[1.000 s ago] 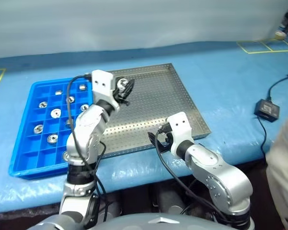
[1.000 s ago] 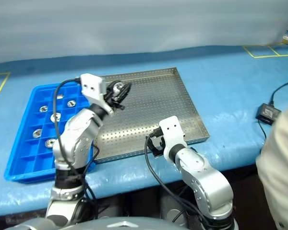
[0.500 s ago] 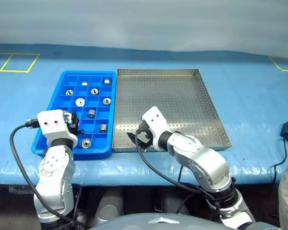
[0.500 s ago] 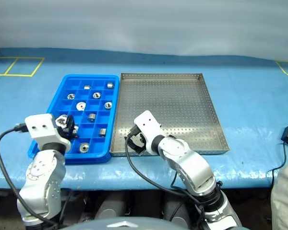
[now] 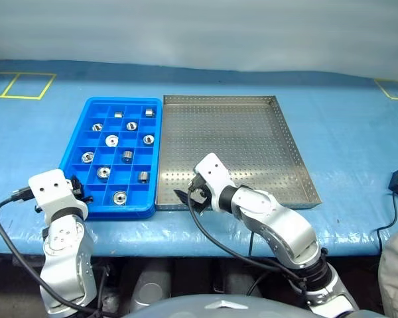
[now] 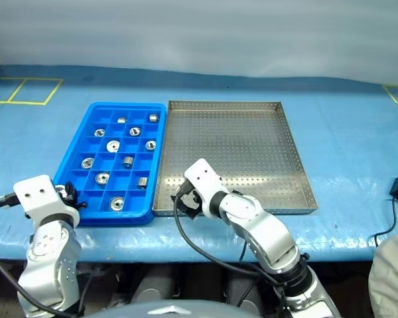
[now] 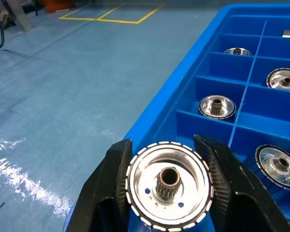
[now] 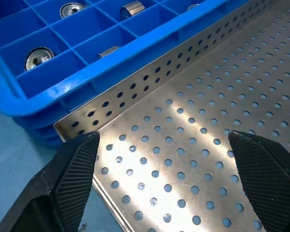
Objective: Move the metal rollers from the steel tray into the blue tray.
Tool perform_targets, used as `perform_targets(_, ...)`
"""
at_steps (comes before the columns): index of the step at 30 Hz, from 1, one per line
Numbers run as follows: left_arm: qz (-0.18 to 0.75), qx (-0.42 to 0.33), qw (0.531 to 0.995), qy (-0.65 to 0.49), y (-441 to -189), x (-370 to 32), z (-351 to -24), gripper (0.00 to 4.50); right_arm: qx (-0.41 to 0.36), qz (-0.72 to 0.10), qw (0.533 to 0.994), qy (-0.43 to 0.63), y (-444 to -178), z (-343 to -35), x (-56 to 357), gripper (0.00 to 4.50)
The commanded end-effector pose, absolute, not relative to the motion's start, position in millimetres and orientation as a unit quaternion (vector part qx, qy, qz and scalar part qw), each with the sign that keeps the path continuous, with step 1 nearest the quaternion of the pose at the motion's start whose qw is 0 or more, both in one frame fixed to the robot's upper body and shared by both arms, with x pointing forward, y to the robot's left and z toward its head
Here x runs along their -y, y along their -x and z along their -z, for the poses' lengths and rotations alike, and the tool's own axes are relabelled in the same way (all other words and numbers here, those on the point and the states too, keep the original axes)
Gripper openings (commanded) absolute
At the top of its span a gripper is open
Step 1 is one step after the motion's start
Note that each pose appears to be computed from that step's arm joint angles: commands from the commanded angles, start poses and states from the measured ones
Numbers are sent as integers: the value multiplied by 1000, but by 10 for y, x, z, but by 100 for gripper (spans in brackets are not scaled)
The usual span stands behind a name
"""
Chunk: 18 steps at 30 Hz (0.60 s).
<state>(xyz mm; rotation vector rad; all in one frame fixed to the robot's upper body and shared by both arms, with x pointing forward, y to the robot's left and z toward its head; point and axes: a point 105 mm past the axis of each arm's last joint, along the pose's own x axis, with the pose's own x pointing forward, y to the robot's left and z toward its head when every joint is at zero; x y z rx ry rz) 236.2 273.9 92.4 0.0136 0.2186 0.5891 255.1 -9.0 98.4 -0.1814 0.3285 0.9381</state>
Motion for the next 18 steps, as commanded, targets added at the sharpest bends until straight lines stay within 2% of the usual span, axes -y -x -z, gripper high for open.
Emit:
perform_targets(1, -297, -105, 949, -6, -2344, -2740, -947, 172, -93, -521, 847, 53, -2343, -1251, -71, 450)
perform_targets(5, -293, -105, 950, 0, -2361, -2722, -940, 306, -94, -522, 845, 59, -2341, -1223, -53, 450)
perform_targets(9, -271, -72, 960, 5, -2457, -2669, -1082, 441, -94, -517, 848, 62, -2349, -1214, -35, 450)
perform_targets(12, -230, -22, 973, 9, -2592, -2550, -1311, 448, -95, -510, 853, 65, -2358, -1208, -9, 450)
perform_targets(15, -109, 53, 992, 20, -2750, -2206, -1626, 448, -93, -500, 859, 64, -2367, -1214, 27, 450)
perform_targets(18, -9, 71, 997, 24, -2797, -1913, -1711, 448, -90, -485, 867, 63, -2390, -1221, 80, 450)
